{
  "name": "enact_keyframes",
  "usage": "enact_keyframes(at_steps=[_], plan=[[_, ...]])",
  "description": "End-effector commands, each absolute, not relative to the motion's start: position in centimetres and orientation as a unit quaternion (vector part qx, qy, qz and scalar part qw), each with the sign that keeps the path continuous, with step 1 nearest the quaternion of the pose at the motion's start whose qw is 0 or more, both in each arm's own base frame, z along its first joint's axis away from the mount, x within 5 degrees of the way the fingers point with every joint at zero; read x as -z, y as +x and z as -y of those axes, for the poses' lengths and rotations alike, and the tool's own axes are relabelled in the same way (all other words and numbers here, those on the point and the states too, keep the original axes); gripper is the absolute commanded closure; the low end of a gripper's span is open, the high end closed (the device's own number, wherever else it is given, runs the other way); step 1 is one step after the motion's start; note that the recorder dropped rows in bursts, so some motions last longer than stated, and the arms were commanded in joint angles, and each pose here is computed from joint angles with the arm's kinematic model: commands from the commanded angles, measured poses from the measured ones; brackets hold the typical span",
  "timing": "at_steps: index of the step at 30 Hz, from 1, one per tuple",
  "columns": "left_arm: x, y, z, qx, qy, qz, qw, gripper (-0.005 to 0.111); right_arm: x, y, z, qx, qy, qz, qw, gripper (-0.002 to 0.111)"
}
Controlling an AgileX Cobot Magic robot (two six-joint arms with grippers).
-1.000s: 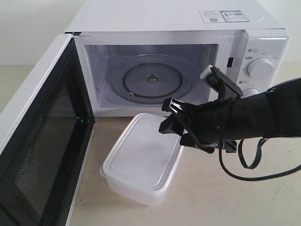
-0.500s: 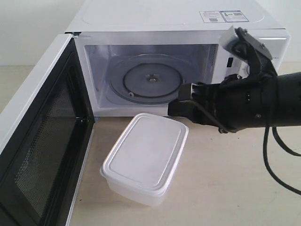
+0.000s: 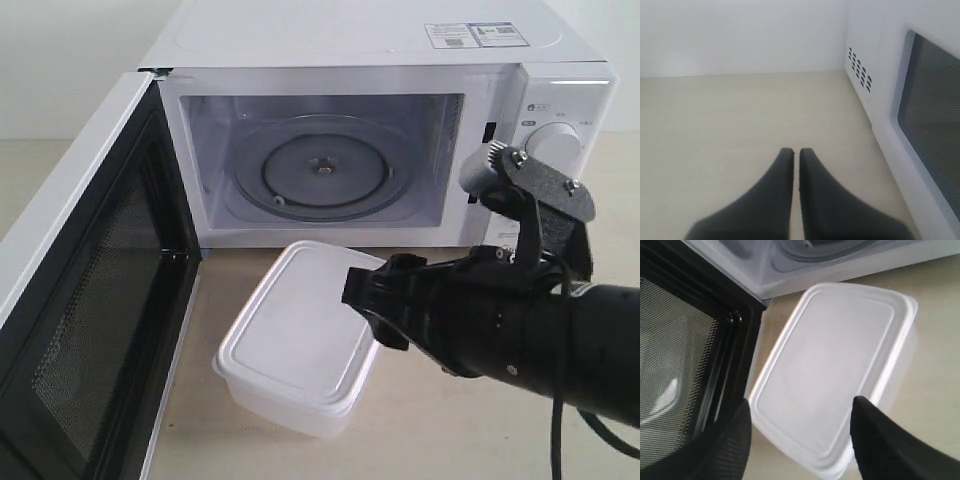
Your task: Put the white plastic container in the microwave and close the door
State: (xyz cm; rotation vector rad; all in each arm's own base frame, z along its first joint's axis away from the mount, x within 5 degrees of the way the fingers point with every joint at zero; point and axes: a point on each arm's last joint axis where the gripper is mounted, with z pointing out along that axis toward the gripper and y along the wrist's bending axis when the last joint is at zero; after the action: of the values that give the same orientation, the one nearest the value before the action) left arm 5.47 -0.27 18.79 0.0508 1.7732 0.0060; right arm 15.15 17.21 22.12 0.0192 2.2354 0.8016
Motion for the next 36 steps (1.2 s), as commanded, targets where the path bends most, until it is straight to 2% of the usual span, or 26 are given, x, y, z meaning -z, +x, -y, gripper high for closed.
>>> enact_keyframes(at_steps=[1, 3, 10, 16, 26, 32, 36], plan=[[-18.7, 5.5, 0.3, -0.003, 0.021, -0.776, 0.631, 0.102, -21.0, 13.8, -16.9, -0.382, 0.080, -0.846, 0.364, 0.056], [-18.7, 5.5, 0.3, -0.003, 0.021, -0.776, 0.631, 0.102, -19.9, 13.3, -16.2, -0.409, 0.115, -0.833, 0.354, 0.056], [-18.7, 5.5, 0.3, -0.003, 0.021, -0.776, 0.631, 0.102, -17.5, 13.6, -16.6, -0.370, 0.085, -0.857, 0.350, 0.056], [-18.7, 5.5, 0.3, -0.003, 0.021, -0.776, 0.631, 0.102, -15.6, 14.6, -16.6, -0.352, 0.113, -0.870, 0.327, 0.056], [-18.7, 5.5, 0.3, -0.003, 0.021, -0.776, 0.631, 0.102, -16.2, 17.1, -15.6, -0.455, 0.146, -0.828, 0.294, 0.056], [-18.7, 5.5, 0.3, -0.003, 0.021, -0.776, 0.631, 0.102, -14.6, 18.3, -15.0, -0.513, 0.138, -0.815, 0.231, 0.056], [-18.7, 5.5, 0.3, -0.003, 0.021, -0.776, 0.631, 0.102, -13.4, 18.3, -14.9, -0.503, 0.122, -0.829, 0.209, 0.056]])
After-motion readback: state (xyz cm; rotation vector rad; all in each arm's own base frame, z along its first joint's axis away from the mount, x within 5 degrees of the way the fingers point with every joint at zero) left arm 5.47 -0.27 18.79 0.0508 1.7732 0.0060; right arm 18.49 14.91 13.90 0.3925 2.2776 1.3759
